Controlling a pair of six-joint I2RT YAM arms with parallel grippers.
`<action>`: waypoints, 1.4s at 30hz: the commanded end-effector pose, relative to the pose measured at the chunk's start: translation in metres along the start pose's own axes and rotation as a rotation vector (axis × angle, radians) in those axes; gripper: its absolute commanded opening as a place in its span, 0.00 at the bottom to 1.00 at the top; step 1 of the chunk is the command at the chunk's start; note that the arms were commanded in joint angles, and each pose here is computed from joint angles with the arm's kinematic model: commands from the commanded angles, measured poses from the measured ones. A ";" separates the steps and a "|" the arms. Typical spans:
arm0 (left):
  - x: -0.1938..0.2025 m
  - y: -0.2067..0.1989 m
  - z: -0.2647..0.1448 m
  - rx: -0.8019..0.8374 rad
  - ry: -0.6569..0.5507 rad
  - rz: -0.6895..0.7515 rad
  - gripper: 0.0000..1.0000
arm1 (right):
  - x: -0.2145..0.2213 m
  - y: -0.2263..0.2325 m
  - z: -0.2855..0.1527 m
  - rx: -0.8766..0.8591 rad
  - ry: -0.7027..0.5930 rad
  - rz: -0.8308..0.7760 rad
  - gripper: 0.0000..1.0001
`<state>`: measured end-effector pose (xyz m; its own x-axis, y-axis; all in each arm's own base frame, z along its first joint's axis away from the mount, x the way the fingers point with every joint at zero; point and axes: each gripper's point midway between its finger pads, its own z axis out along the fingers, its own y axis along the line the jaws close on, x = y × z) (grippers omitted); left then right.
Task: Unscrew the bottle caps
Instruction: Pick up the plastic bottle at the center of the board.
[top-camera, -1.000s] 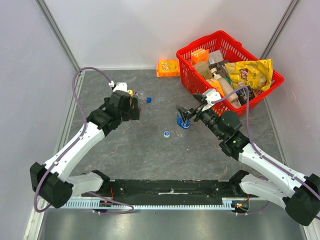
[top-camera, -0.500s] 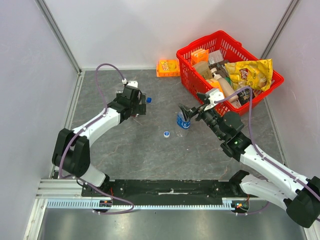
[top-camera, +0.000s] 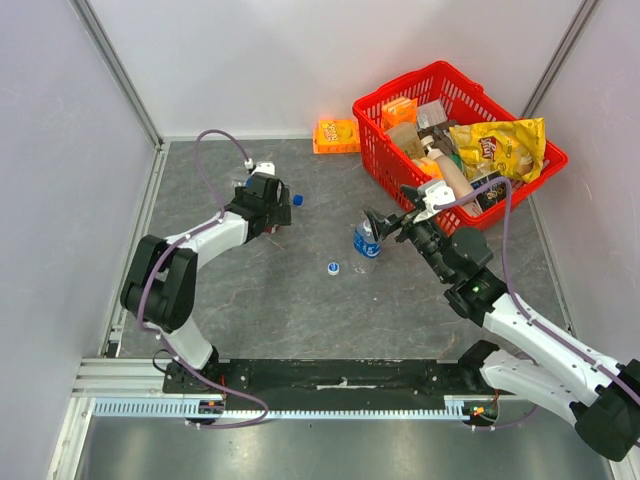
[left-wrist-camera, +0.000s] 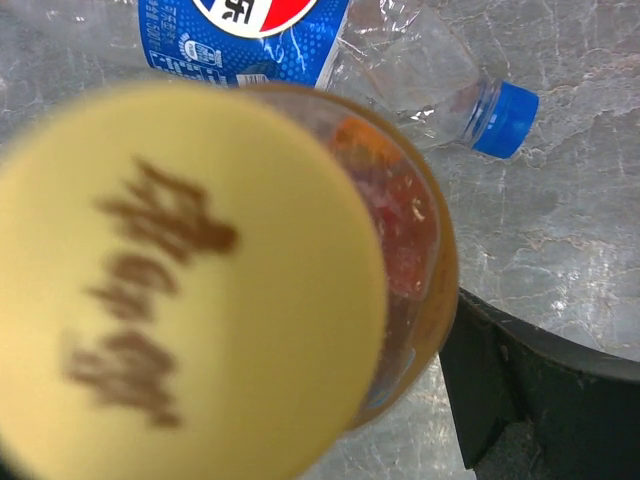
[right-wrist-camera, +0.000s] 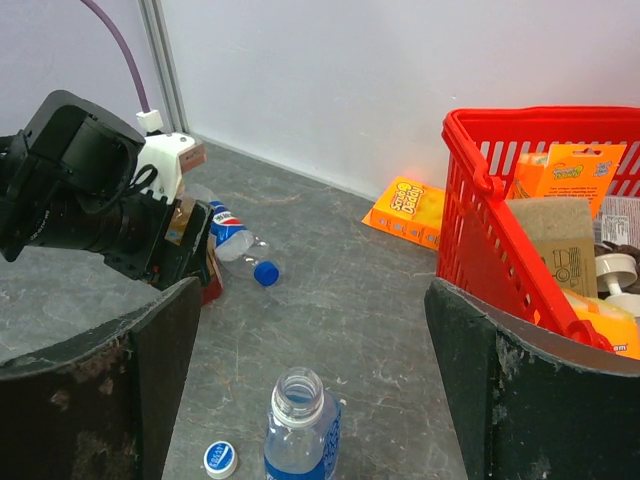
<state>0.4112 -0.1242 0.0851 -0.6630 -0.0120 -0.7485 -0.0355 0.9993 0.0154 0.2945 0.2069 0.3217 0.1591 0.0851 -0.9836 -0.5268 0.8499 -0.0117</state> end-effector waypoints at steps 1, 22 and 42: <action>-0.009 0.003 0.016 -0.025 -0.065 0.018 0.93 | -0.006 -0.005 -0.002 0.025 -0.025 -0.011 0.98; -0.016 -0.011 0.015 0.046 -0.073 0.021 0.59 | -0.008 -0.004 -0.008 0.015 -0.013 -0.007 0.98; -0.013 -0.053 -0.172 0.618 -0.051 0.163 0.56 | -0.094 0.042 -0.007 -0.232 -0.060 0.135 0.98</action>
<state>0.3391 -0.1674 0.1994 -0.5529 0.0336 -0.8326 0.3389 0.9219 -0.1879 0.2723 0.2191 0.3711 0.1628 0.1414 -0.9765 -0.6321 0.7749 0.0068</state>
